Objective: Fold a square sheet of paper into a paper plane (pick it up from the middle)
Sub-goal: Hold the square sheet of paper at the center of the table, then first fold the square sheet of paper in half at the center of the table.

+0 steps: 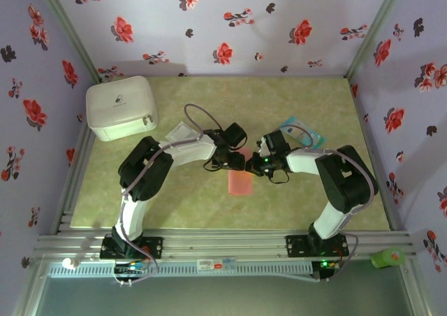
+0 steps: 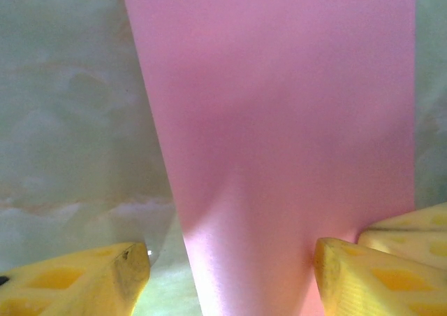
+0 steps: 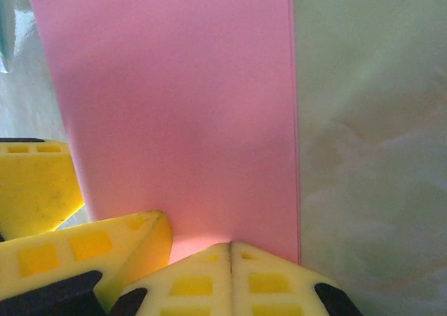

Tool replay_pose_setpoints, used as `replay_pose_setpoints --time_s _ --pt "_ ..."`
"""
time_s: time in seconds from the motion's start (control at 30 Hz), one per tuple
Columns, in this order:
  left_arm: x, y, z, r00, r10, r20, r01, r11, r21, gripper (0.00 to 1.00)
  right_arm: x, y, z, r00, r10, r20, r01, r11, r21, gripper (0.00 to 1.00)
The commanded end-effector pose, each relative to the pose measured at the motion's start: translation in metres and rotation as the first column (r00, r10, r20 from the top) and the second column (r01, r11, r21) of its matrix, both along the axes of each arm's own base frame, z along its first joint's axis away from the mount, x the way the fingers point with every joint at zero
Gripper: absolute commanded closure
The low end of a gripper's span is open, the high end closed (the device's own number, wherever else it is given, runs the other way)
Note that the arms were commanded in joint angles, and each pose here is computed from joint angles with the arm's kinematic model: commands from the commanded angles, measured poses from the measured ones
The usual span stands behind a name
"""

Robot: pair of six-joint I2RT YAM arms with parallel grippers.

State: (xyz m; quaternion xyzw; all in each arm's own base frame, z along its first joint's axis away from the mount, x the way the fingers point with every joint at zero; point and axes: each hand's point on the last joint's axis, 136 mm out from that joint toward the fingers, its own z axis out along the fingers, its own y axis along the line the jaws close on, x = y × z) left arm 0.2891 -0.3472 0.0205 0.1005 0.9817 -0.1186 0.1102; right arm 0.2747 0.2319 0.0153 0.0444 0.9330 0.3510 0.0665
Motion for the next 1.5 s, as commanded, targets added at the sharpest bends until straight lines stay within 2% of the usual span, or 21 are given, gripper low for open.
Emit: replay_pose_setpoints --time_s 0.0,0.3,0.53,0.73,0.9,1.07,1.47 --pt "0.002 0.005 -0.024 1.0 0.023 0.004 -0.023 1.0 -0.001 0.32 -0.023 -0.026 -0.031 0.996 -0.02 -0.088 0.005 0.987 -0.164 1.0" --pt "0.021 0.017 0.043 0.987 0.122 0.109 -0.102 0.98 -0.169 0.3 -0.021 -0.031 -0.032 0.996 -0.001 -0.085 -0.016 0.978 -0.206 1.0" --pt "0.027 0.032 0.071 0.971 0.216 0.104 -0.168 0.922 -0.349 0.34 -0.019 -0.037 -0.034 0.995 0.038 -0.091 -0.062 0.961 -0.27 1.0" --pt "0.023 0.02 0.08 0.982 0.175 0.072 -0.124 0.882 -0.454 0.53 -0.017 -0.04 -0.034 0.993 0.066 -0.098 -0.093 0.948 -0.304 1.0" --pt "0.021 -0.003 0.088 0.991 0.124 0.049 -0.075 0.824 -0.561 0.71 -0.017 -0.041 -0.037 0.993 0.06 -0.105 -0.09 0.946 -0.312 1.0" --pt "0.013 -0.013 0.074 0.997 0.076 -0.006 -0.065 0.813 -0.578 0.81 -0.018 -0.043 -0.037 0.993 0.047 -0.11 -0.08 0.944 -0.319 1.0" --pt "0.0 -0.027 0.041 0.998 0.022 -0.06 -0.051 0.835 -0.548 0.81 -0.019 -0.047 -0.039 0.993 0.039 -0.112 -0.075 0.94 -0.333 1.0"
